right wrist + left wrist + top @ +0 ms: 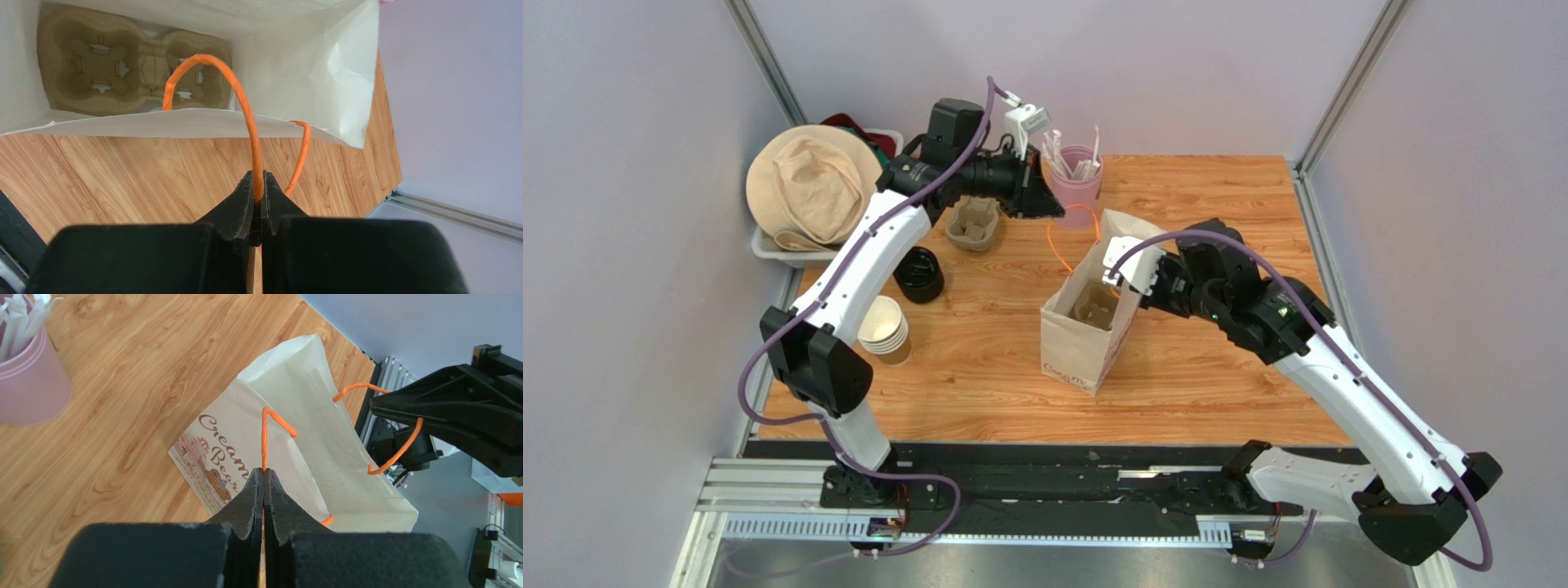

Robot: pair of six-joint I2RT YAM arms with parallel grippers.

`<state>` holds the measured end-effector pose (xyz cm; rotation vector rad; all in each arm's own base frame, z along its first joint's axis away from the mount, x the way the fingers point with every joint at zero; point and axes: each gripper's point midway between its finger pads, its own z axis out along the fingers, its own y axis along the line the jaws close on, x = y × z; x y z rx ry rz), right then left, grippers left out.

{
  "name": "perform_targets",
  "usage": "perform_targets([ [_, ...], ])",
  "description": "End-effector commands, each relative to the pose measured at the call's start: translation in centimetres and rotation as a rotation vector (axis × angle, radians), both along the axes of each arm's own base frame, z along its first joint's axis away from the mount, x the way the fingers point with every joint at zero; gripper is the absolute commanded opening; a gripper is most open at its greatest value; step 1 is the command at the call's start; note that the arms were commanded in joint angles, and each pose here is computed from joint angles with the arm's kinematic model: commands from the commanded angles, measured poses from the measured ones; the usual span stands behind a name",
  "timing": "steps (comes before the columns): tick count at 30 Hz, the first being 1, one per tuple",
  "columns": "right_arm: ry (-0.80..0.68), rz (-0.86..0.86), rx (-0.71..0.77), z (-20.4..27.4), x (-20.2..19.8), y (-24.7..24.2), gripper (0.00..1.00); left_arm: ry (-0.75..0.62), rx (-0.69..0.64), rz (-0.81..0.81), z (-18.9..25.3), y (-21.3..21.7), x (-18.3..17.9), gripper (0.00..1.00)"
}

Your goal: Pack the takeout coffee

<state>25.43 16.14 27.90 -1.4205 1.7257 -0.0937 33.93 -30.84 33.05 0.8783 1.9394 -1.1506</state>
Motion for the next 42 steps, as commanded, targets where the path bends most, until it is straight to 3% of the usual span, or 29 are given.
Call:
perform_targets([
  [1, -0.129, -0.011, 0.138, 6.1, 0.4, 0.4, 0.05, -0.175, -0.074, -0.013, 6.9, 0.1, -0.4, 0.00],
  [8, -0.133, 0.006, 0.186, 7.7, 0.2, 1.0, 0.05, -0.289, -0.084, -0.004, 10.7, 0.2, 0.4, 0.00],
  [12, -0.061, 0.026, 0.143, 4.4, -1.0, 0.6, 0.05, -0.314, -0.106, -0.032, 11.8, 0.0, -0.1, 0.00],
  [15, 0.005, 0.076, 0.124, 1.6, -2.7, 0.5, 0.05, -0.264, -0.085, -0.071, 9.4, -0.6, -0.4, 0.00],
  [19, 0.155, 0.100, 0.037, -6.0, -5.1, -0.6, 0.05, -0.197, -0.042, -0.120, 5.8, -1.3, -1.3, 0.00],
  [24, 0.237, 0.120, -0.009, -10.0, -7.7, -2.1, 0.04, -0.165, 0.001, -0.182, 3.1, -2.4, -2.5, 0.00],
  [30, 0.318, 0.161, -0.042, -12.3, -10.4, -3.4, 0.04, -0.150, -0.012, -0.222, 3.1, -2.9, -3.5, 0.00],
  [36, 0.279, 0.155, -0.014, -11.9, -9.9, -3.1, 0.03, -0.151, -0.018, -0.234, 3.4, -3.1, -3.9, 0.00],
  [42, 0.100, 0.053, 0.036, -6.1, -6.2, -2.9, 0.00, -0.216, -0.022, -0.203, 5.5, -2.8, -3.6, 0.00],
])
